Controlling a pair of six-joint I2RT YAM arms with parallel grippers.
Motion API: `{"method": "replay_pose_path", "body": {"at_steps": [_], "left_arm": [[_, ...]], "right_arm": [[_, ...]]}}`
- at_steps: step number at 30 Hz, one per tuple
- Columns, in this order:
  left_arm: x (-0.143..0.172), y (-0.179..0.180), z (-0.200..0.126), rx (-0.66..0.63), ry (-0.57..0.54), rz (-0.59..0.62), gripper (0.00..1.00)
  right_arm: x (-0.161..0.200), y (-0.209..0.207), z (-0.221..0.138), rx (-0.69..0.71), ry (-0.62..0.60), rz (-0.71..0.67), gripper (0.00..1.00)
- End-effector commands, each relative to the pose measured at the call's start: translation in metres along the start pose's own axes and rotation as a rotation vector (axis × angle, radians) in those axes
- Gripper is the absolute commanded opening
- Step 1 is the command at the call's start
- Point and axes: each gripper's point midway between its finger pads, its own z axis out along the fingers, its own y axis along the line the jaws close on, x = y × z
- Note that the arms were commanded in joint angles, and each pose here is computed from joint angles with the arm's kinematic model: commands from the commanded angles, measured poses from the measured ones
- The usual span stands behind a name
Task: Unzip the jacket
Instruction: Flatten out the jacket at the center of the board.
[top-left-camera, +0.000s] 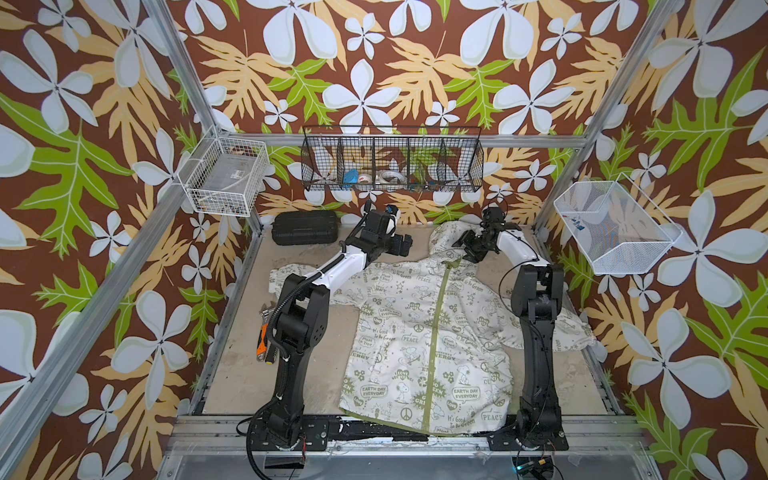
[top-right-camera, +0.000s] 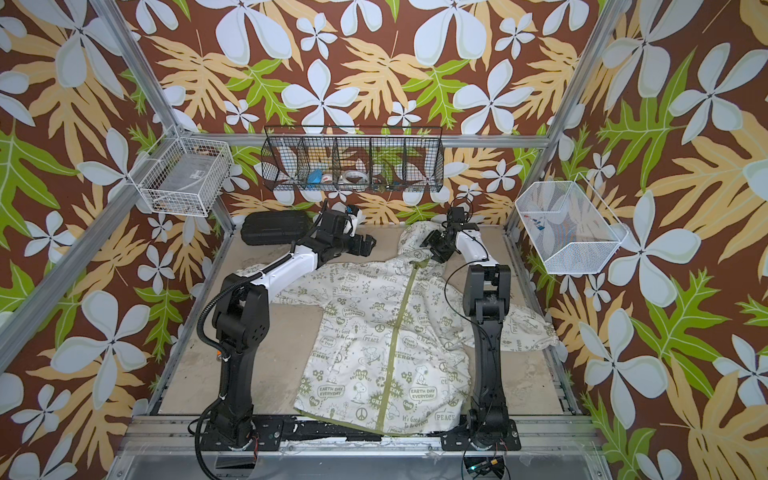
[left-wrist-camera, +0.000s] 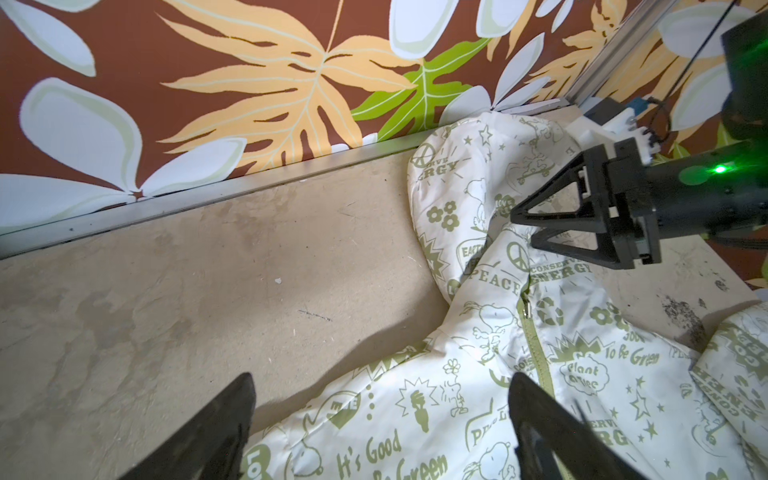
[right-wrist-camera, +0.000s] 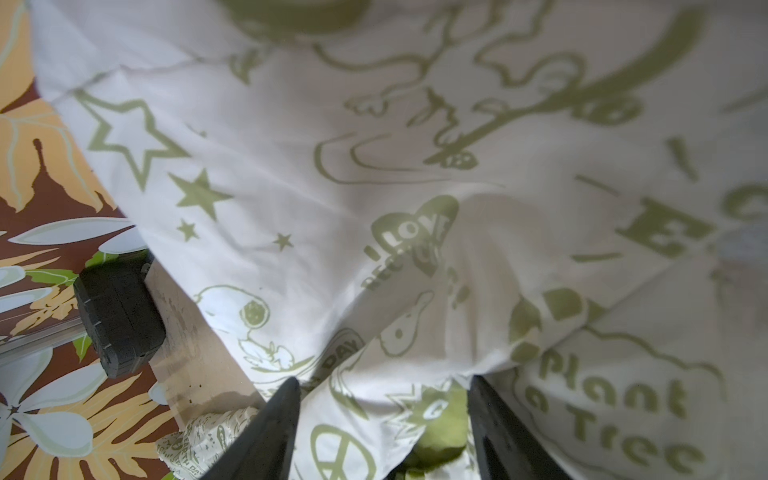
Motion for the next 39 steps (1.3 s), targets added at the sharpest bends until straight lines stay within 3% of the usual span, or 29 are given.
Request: {"method": "replay_pose_path", "body": {"at_steps": [1,5,9,12,14,21,22,24,27,29,35,39], "left_arm": [[-0.011,-0.019,-0.003,0.062,-0.036,0.068,0.93],[-0.006,-0.029,-0.003,0.079,-0.024,0.087,0.92],[-0.001,-0.038,-0.002,0.094,-0.017,0.119,0.91],[-0.001,-0.041,0.0,0.095,-0.017,0.135,0.91],[-0.002,-0.041,0.002,0.091,-0.018,0.142,0.91],[0.006,-0.034,0.01,0.048,-0.009,0.15,0.91],[0.007,-0.033,0.011,0.038,-0.011,0.145,0.91],[0.011,-0.025,0.011,0.0,-0.017,0.118,0.9],[0.012,-0.007,0.007,-0.105,-0.042,0.064,0.9],[0.011,0.001,0.005,-0.151,-0.047,0.039,0.9],[0.003,-0.011,0.015,-0.082,-0.054,-0.029,0.88],[-0.014,-0.046,0.027,0.028,-0.079,0.013,0.87]], "right_arm": [[-0.005,0.007,0.003,-0.033,-0.004,0.0,0.63],[-0.012,0.019,0.005,-0.086,-0.018,-0.029,0.56],[-0.018,0.043,0.003,-0.174,-0.028,-0.068,0.2],[-0.013,0.066,-0.001,-0.227,-0.019,-0.11,0.06],[-0.007,0.079,-0.004,-0.254,-0.009,-0.128,0.0],[0.027,0.122,-0.003,-0.308,0.039,-0.153,0.0],[0.033,0.129,-0.001,-0.32,0.052,-0.157,0.05],[0.048,0.143,0.003,-0.354,0.092,-0.165,0.25],[0.053,0.159,-0.009,-0.387,0.108,-0.189,0.61],[0.046,0.167,-0.03,-0.402,0.076,-0.219,0.72],[0.012,0.154,-0.102,-0.379,-0.05,-0.291,0.7],[0.004,0.125,-0.119,-0.28,-0.091,-0.36,0.69]]}}
